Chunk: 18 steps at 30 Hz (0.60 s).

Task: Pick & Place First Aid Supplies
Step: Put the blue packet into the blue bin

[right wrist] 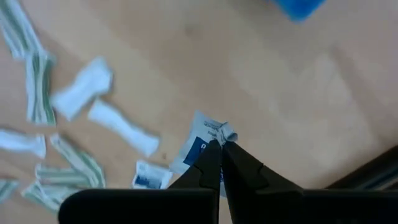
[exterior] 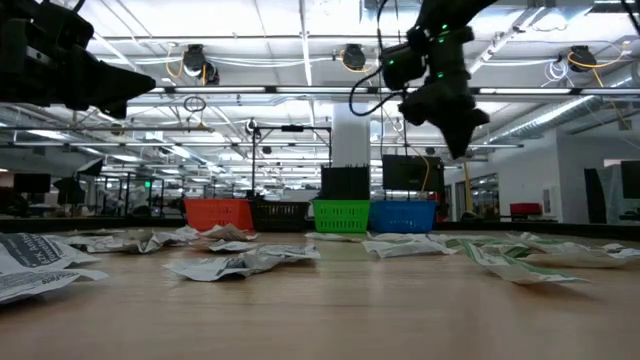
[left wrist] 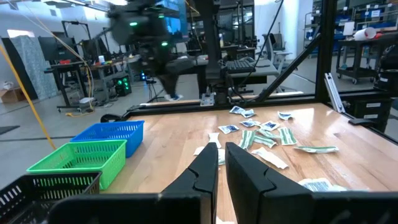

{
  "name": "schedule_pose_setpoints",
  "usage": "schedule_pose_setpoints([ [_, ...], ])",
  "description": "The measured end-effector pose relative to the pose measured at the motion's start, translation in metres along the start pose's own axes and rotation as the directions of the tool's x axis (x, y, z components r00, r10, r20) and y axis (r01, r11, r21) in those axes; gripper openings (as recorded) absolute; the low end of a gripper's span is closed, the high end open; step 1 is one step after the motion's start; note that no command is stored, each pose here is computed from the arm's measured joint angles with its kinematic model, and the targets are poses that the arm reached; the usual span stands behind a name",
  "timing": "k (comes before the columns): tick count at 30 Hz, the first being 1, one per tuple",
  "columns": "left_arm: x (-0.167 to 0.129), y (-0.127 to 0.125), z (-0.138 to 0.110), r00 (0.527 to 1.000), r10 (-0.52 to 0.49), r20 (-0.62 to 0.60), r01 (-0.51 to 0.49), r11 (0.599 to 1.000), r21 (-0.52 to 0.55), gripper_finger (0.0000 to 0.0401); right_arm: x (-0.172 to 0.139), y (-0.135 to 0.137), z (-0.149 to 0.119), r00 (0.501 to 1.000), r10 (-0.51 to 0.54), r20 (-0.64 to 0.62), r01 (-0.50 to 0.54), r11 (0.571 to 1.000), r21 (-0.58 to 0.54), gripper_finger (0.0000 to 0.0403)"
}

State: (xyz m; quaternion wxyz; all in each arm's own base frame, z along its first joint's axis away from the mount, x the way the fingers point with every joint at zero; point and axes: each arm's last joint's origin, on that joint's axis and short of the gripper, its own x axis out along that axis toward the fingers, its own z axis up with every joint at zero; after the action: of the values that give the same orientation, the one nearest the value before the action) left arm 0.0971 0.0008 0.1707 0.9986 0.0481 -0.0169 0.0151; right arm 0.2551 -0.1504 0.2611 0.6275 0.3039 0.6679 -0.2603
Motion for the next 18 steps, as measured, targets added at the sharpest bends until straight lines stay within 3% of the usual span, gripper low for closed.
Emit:
schedule_pose_setpoints([
  [12, 0.000, 0.000, 0.000, 1.000, 0.000, 0.000, 0.000, 1.000, 0.000, 0.0037, -0.005, -0.045, 0.091, 0.998, 0.018, 0.056, -0.021, 0.998, 0.052, 0.0000],
  [18, 0.000, 0.000, 0.000, 1.000, 0.000, 0.000, 0.000, 1.000, 0.000, 0.0037, 0.000, -0.062, 0.119, 0.998, 0.019, 0.063, -0.025, 0.995, 0.097, 0.0000],
])
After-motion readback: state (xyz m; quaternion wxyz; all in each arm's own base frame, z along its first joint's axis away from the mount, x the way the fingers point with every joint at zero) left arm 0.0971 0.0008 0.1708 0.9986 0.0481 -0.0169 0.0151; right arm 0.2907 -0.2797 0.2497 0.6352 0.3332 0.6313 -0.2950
